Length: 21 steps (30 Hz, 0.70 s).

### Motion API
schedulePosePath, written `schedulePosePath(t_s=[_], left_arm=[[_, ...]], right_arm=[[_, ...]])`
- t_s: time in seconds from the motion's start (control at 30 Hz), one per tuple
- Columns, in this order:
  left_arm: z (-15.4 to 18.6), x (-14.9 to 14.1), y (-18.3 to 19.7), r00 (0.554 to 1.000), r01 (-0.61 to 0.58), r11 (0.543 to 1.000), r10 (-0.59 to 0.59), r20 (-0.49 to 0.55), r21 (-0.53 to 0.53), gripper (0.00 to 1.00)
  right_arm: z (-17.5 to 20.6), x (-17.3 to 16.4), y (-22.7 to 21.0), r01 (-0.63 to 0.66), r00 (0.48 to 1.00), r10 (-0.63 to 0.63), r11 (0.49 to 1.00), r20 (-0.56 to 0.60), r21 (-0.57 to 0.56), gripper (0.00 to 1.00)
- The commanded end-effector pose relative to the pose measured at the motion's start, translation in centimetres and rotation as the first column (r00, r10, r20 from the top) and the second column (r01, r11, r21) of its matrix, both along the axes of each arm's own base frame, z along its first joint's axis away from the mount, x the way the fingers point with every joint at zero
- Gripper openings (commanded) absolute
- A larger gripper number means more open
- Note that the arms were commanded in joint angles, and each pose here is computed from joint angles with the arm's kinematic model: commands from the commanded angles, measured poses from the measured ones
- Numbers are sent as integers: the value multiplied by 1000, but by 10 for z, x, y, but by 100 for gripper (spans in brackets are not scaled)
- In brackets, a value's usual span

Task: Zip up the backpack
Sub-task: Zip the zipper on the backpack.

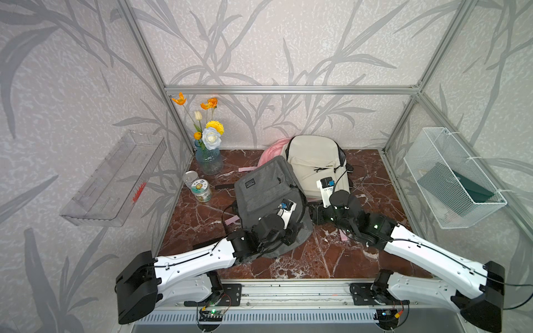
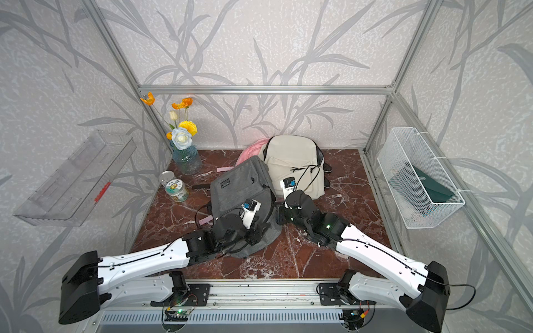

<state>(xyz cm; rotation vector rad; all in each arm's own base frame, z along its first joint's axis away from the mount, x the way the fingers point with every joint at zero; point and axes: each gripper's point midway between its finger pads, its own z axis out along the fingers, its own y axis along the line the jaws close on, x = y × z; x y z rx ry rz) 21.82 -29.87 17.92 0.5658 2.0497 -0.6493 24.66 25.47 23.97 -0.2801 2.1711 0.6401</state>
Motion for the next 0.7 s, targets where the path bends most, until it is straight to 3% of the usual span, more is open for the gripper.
schedulePosePath(t_s=[0.0,0.13,0.3,0.67], left_arm=[[0,9,6,999,-41,999,41,8,33,47],[-7,-6,-1,998,58,997,-57,-26,47,24],[-9,-24,-4,988,136,990,-133,-79,24,8],[0,-60,7,965,239,970,-242,-104,-36,0]], right_arm=[[6,1,-7,37,999,-37,999,22,8,0],[6,9,-15,87,995,-86,996,56,-20,0],[4,31,-24,142,988,-135,985,73,-100,0],[-27,101,-22,179,984,-168,954,64,-240,0]])
